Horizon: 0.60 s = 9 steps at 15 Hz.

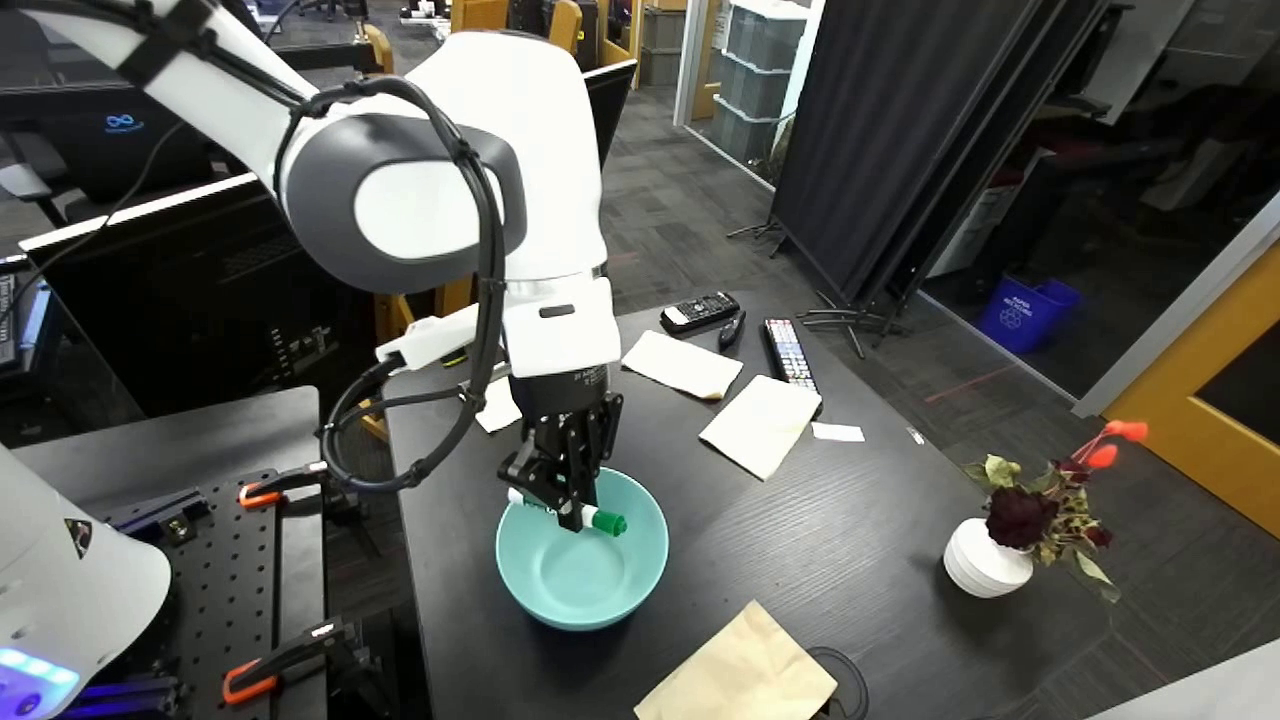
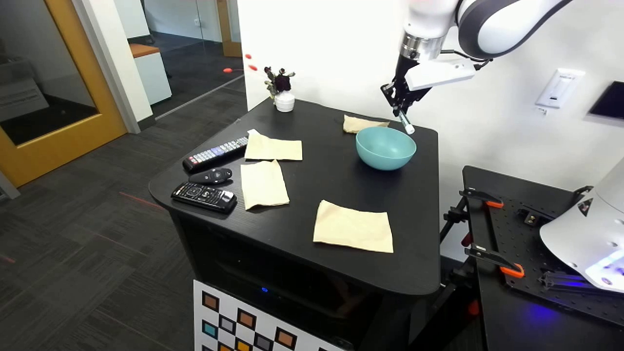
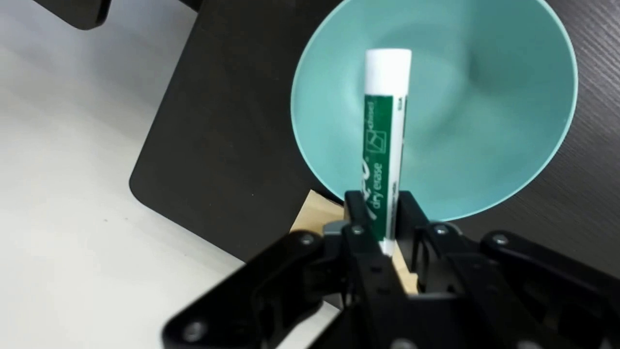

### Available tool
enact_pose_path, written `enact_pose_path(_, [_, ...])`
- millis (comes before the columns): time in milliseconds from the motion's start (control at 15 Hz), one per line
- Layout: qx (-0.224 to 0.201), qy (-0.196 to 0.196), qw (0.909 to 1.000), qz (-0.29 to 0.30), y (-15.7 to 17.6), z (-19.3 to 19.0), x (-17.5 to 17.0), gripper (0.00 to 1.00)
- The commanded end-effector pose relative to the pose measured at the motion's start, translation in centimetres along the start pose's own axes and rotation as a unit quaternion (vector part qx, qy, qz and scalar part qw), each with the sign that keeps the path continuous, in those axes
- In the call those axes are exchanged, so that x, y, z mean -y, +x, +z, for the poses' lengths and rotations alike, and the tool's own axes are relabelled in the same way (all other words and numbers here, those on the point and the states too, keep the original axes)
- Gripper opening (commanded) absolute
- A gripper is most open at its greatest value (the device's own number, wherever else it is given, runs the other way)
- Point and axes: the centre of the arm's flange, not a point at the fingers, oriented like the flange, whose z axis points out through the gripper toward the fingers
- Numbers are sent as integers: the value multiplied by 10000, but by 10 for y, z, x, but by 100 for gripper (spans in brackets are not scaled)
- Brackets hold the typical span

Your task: Put the green marker in the bowl

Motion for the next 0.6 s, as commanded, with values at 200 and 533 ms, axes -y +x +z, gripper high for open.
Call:
enact_pose_path(200, [-146,92,9998,140,-8,27,23,5])
enact_pose_path(533, [-85,12,9999,78,-15,35,32,51])
